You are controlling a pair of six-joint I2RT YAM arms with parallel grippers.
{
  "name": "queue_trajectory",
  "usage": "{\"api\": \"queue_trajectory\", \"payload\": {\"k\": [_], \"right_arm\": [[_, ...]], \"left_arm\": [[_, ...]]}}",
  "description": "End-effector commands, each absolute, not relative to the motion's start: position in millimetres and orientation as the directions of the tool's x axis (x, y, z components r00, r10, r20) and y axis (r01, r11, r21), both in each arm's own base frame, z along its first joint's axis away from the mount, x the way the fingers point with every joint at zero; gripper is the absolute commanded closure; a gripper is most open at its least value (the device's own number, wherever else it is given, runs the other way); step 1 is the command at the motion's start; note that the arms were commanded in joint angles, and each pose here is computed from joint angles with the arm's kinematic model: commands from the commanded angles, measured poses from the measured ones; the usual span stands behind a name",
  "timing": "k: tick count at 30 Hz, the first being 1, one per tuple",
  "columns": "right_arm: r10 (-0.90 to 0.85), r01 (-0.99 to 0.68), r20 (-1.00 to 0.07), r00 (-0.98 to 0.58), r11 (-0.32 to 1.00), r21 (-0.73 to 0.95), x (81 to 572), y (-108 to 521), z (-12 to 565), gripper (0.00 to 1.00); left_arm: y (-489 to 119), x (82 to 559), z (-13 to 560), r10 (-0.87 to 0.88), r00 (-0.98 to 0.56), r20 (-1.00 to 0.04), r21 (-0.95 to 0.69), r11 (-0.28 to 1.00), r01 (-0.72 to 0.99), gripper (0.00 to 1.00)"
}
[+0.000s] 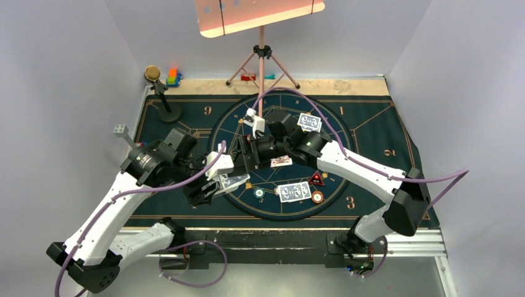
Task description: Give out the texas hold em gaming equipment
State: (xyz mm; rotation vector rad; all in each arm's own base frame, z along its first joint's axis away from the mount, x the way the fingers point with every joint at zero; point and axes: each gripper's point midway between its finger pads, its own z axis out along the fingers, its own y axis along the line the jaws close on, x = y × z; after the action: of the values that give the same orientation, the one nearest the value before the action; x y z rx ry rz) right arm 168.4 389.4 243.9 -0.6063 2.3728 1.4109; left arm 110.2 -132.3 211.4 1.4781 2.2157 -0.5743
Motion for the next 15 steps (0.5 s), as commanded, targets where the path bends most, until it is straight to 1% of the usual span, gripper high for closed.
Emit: {"api": "queue_trajectory", "payload": {"k": [1,9,12,15], "right_arm": [[-0.173,-0.536,-0.513,-0.841,0.400,0.744,170.0,390.2,265.1,0.16],[-0.146,-0.544,-0.547,-0.824,0.473,0.693,179.5,378.2,270.2,0.38],[-0.134,-0.547,-0.564,-0.815,0.500,0.672,183.3,373.3,273.3,0.44],[-0.131,-0.553,-0.578,-0.806,0.515,0.655,185.5,370.2,275.8,0.48]], "left_arm": [[-136.0,115.2,223.5,0.740,-0.315,-0.595,-0.072,0.342,0.937,1.00],[-136.1,114.4,224.1,0.737,-0.315,-0.598,-0.073,0.342,0.937,1.00],[-136.4,114.6,224.4,0.736,-0.315,-0.599,-0.073,0.342,0.937,1.00],[-136.2,114.0,225.3,0.735,-0.315,-0.600,-0.074,0.341,0.937,1.00]]}}
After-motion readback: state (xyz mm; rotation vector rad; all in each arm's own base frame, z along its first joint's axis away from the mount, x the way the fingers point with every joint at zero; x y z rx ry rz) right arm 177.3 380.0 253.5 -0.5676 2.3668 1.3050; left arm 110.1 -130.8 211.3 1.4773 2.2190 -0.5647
